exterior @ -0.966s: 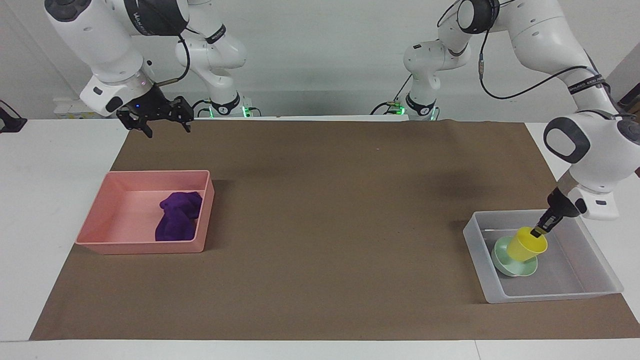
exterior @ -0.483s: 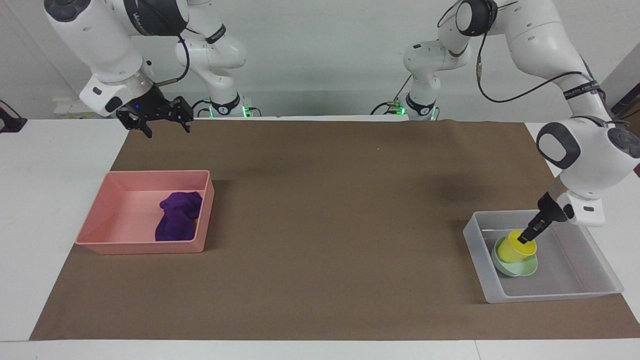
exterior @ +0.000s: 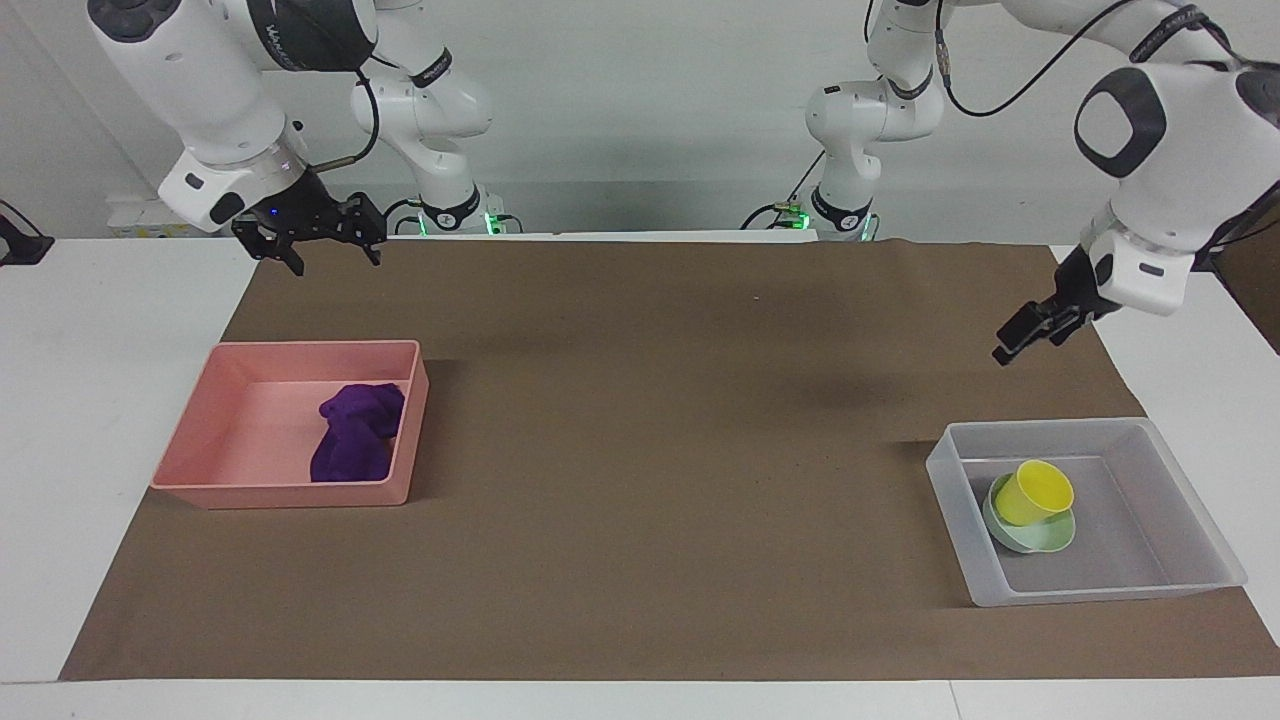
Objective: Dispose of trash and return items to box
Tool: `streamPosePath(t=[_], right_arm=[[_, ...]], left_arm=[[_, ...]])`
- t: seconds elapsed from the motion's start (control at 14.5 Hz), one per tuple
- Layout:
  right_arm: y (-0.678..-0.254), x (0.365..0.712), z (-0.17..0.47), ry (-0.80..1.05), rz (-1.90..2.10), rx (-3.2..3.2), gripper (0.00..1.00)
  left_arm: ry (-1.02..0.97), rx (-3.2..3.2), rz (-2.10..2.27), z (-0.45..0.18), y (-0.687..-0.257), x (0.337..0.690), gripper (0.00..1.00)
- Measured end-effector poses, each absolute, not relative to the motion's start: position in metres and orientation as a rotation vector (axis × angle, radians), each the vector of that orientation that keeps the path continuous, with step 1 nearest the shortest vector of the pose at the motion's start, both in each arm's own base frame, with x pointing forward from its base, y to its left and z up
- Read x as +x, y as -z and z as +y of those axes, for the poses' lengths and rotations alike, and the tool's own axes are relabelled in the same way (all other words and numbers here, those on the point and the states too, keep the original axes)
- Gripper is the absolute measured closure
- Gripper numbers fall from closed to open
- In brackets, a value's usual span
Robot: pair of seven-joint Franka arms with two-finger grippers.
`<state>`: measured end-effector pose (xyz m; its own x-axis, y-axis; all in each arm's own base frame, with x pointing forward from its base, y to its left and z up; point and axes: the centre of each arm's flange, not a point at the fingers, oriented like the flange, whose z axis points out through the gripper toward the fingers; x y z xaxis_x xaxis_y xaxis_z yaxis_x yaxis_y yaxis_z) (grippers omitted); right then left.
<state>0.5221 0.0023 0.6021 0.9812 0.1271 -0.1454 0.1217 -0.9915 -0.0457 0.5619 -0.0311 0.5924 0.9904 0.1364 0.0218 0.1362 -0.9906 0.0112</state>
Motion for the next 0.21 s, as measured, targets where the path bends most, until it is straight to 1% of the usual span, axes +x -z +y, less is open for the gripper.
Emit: streamPosePath(t=[0.14, 0.21], right_arm=[[-0.602, 0.522, 0.002, -0.23, -0.194, -3.09, 0.0], [-0.602, 0.522, 0.002, -0.23, -0.194, -3.09, 0.0]], left_arm=[[-0.077, 3.175, 0.039, -0.034, -0.615, 0.543, 0.0], [-0.088, 3.178, 0.009, -0.033, -0.619, 0.541, 0.0]])
